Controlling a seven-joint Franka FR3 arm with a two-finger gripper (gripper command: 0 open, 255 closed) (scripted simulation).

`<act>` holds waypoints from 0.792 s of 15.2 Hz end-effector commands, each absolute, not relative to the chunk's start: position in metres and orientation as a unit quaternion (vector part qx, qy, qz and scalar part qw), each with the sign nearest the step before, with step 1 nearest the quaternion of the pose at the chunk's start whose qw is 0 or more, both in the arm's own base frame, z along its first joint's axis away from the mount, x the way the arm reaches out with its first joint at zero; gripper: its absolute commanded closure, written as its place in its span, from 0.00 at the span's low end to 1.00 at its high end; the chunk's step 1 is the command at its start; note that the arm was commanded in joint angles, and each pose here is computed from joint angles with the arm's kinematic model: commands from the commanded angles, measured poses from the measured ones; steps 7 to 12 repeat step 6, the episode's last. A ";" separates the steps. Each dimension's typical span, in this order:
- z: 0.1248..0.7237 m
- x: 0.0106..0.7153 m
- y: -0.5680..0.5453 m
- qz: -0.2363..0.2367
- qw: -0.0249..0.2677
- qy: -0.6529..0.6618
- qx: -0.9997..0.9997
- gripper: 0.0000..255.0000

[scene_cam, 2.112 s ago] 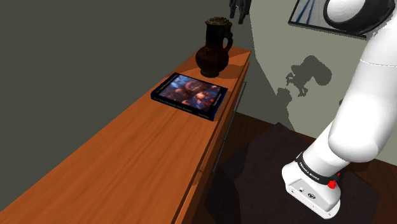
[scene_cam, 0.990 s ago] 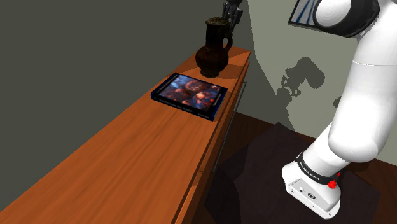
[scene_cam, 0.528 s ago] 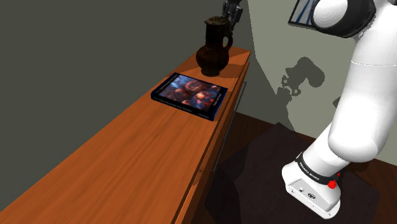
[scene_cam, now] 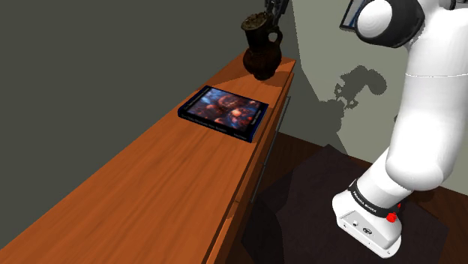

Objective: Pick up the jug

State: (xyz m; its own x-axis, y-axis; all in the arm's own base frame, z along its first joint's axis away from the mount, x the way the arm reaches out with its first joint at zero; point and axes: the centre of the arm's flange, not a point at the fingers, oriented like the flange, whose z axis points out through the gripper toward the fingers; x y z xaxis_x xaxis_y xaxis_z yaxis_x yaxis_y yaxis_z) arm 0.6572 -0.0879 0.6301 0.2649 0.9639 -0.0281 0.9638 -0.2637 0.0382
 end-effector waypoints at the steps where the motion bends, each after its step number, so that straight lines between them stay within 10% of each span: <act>1: 0.644 0.656 -0.087 0.003 0.026 0.606 0.795 1.00; 12: 0.661 0.656 -0.087 0.003 0.026 0.606 0.795 1.00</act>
